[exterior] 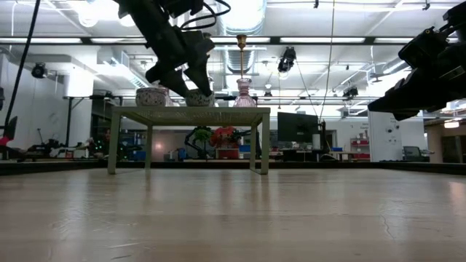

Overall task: Pick & Place candle stick holders
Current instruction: Put the green scented candle on the shelf, then put the pink scented candle on the shelf

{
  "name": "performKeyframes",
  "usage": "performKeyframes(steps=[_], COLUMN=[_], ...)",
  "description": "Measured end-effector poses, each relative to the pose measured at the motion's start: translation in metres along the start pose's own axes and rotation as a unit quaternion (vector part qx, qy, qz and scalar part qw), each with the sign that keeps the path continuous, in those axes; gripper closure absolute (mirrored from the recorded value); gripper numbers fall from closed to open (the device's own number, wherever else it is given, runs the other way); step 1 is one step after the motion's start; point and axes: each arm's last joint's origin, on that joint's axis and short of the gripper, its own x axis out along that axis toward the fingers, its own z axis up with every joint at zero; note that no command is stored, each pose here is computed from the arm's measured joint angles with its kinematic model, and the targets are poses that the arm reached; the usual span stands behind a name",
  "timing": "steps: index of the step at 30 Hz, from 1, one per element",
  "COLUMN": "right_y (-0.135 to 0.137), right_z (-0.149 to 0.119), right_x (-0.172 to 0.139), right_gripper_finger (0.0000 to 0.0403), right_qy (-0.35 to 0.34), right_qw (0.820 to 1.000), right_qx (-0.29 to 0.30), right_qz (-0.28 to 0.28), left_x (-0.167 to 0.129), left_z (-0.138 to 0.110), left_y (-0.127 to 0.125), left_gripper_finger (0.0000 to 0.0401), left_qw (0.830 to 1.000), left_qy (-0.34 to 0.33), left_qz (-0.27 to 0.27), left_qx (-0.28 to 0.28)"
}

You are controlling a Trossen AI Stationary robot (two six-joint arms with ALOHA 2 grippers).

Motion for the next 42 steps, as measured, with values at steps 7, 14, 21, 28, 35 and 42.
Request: performKeyframes(steps=[7,14,21,28,35,42], right_y=[0.000,0.000,0.000,0.000,0.000,0.000], right_z=[0.000,0.000,0.000,0.000,0.000,0.000], right_x=[0.000,0.000,0.000,0.000,0.000,0.000], right_gripper_finger=[0.0394,0.0394,0.0394,0.0394,0.0394,0.0394], right_qy=[0.000,0.000,0.000,0.000,0.000,0.000], right_qw=[1.000,1.000,1.000,1.000,1.000,1.000], right_qx=[0.000,0.000,0.000,0.000,0.000,0.000], right_qz=[0.000,0.000,0.000,0.000,0.000,0.000], left_x=[-0.002,-0.002,-0.005,-0.020,-0.045,-0.070], left_z=[0.004,0.005,0.006,0.009,0.013,0.015], left_y=[0.000,0.001,0.000,0.001,0.004,0.006], left_gripper_finger=[0.0094,0.0046,0.0024,0.0025,0.0025,0.0025], left_qw=[1.000,1.000,1.000,0.999,0.997,0.993], left_qy=[-0.006,-0.015,-0.020,-0.030,-0.058,-0.090], left_qz=[0.007,0.022,0.014,-0.016,-0.049,-0.076], left_qx=[0.005,0.008,0.008,0.004,0.006,0.008])
